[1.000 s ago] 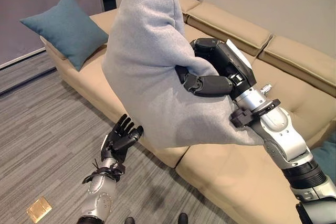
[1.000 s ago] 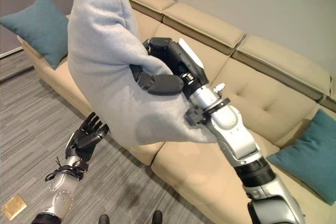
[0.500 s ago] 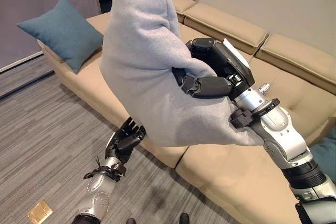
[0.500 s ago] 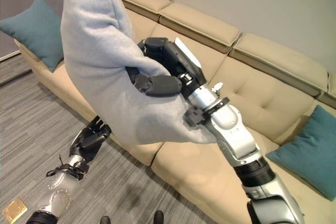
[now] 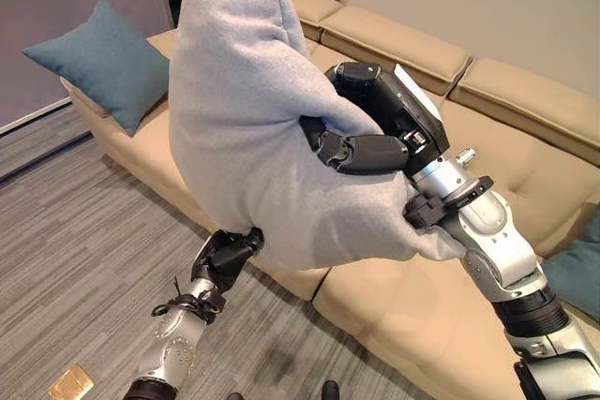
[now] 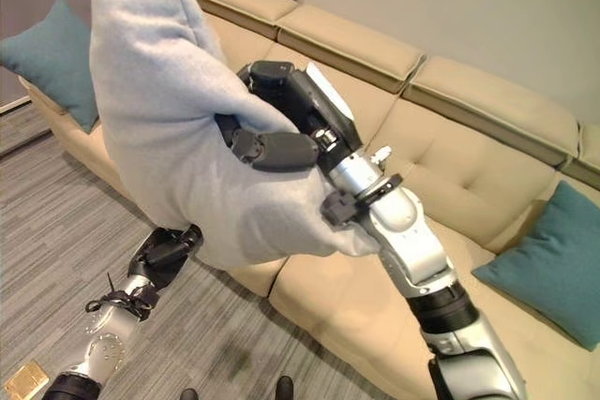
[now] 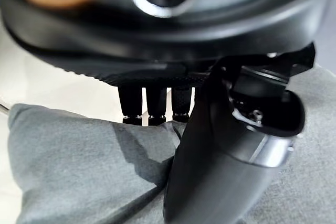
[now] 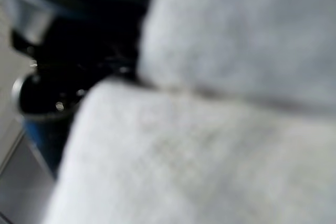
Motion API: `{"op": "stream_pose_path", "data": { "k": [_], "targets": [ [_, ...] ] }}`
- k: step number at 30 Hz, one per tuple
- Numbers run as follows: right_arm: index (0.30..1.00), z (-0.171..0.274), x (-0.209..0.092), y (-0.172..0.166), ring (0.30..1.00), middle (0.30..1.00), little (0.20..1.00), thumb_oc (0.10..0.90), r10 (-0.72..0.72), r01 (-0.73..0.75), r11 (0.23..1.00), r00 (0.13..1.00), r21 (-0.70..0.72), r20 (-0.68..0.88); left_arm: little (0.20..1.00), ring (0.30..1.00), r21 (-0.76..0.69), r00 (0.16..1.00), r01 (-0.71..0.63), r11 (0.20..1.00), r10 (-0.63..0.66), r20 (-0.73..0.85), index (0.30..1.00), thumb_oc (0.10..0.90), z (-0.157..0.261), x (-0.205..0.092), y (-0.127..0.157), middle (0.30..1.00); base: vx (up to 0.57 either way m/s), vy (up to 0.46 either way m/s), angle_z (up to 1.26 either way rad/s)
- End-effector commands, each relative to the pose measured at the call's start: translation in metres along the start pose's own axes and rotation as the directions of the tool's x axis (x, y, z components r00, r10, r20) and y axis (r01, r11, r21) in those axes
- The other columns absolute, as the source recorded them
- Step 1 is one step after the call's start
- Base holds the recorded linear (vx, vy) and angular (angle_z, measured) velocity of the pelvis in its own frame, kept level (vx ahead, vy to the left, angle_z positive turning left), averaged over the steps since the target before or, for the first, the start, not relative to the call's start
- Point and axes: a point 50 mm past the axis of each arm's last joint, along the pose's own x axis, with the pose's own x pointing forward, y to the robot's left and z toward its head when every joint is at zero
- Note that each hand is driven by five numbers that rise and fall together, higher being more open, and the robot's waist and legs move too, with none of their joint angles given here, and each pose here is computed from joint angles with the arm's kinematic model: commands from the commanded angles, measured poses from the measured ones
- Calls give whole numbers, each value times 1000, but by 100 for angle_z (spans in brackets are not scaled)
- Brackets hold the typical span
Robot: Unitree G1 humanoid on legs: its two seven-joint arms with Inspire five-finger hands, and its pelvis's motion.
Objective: Pick up all the scattered cushions and arrange them neatly on the sofa.
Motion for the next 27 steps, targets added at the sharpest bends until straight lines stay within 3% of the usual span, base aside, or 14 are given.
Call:
{"op": "stream_pose_path", "data": {
  "k": [1,4,7,11,17,27],
  "targets": [
    [300,55,11,-4,300,300,300,400,-108,82,993,913,83,393,300,300,100,921,364,926,-374,108,300,400,18,28,-65,300,-4,-5,3],
    [300,42,0,-3,300,300,300,400,-137,119,990,931,74,337,300,300,123,939,314,942,-327,105,300,400,13,24,-59,300,0,0,0],
    [300,5,-33,0,300,300,300,400,-213,211,977,966,25,146,300,300,137,969,237,962,-245,41,300,400,-9,11,-47,300,-14,19,3],
    [300,-27,-61,12,300,300,300,400,-267,267,960,964,79,-15,300,300,143,982,191,971,-190,-24,300,400,-27,1,-39,300,-46,39,1],
    [300,-59,-93,27,300,300,300,400,-282,297,954,934,36,-220,300,300,140,989,139,980,-129,-78,300,400,-40,-12,-28,300,-88,45,-3],
    [300,-79,-118,29,300,300,300,400,-297,318,948,886,1,-357,300,300,131,994,77,988,-66,-87,300,400,-43,-19,-18,300,-27,-102,-24]
  ]
}}
